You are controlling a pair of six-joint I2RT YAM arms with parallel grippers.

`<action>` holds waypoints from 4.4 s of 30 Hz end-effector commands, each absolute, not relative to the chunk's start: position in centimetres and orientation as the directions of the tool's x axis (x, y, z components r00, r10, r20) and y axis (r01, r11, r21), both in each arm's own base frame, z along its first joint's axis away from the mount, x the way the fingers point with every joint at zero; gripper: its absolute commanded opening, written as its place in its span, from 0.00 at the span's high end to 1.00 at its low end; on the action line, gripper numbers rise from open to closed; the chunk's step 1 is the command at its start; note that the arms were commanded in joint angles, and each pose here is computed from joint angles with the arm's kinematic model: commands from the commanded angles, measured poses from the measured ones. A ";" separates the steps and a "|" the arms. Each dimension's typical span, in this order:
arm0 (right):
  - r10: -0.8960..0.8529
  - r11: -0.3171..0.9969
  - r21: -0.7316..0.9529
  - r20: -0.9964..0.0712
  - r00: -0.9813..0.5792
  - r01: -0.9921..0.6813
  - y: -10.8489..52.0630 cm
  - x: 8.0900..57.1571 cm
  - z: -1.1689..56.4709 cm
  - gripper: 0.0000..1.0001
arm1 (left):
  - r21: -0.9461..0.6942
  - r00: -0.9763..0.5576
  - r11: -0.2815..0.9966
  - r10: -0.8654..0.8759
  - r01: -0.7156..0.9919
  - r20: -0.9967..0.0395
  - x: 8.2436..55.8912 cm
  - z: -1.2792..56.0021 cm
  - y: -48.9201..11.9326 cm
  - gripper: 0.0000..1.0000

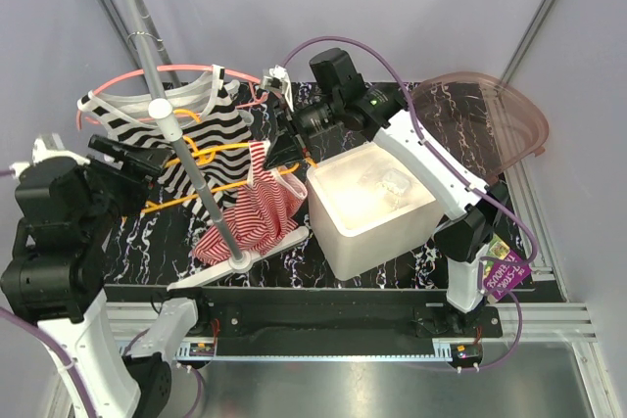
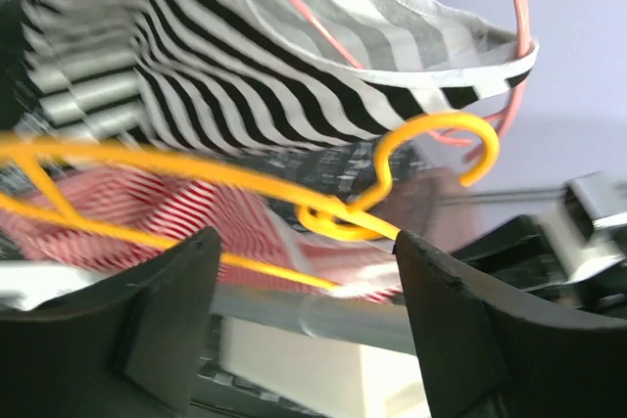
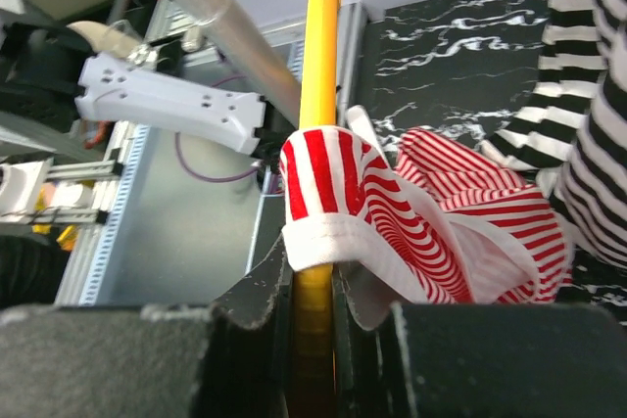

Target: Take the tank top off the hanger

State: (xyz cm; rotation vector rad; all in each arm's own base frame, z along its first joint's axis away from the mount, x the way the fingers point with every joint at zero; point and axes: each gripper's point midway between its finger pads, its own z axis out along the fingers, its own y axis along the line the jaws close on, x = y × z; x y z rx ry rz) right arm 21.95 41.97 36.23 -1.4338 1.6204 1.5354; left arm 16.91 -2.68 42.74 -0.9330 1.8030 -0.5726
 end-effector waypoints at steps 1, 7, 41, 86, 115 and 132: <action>-0.305 -0.096 0.343 -0.904 -0.301 -0.934 42.7 23.0 38.4 1.00 | -0.875 -0.100 0.184 -0.983 -0.449 -0.156 14.6 41.3 -4.5 0.28; -0.247 -0.019 0.304 -0.925 -0.290 -0.953 43.0 23.7 40.0 1.00 | -0.911 0.087 -0.015 -0.996 -0.413 -0.023 15.2 42.2 -2.7 0.29; -0.149 -0.271 0.206 -0.974 -0.170 -0.940 42.6 17.7 43.8 1.00 | -0.940 0.204 -0.115 -0.978 -0.322 0.050 21.2 42.3 -0.6 0.62; -0.127 0.291 0.381 -0.894 -0.430 -0.877 43.2 24.5 39.5 0.02 | -0.984 0.600 0.114 -0.781 -0.136 -0.173 13.8 53.4 7.3 1.00; -0.265 0.325 0.368 -0.849 -0.457 -0.871 43.4 22.8 33.3 0.00 | -0.973 0.373 0.108 -0.910 -0.206 -0.180 22.3 47.2 3.7 0.66; -0.315 0.561 0.223 -0.833 -0.455 -0.797 43.5 22.2 27.5 0.00 | -0.784 0.207 0.596 -0.756 -0.173 -0.621 13.4 45.4 1.2 0.19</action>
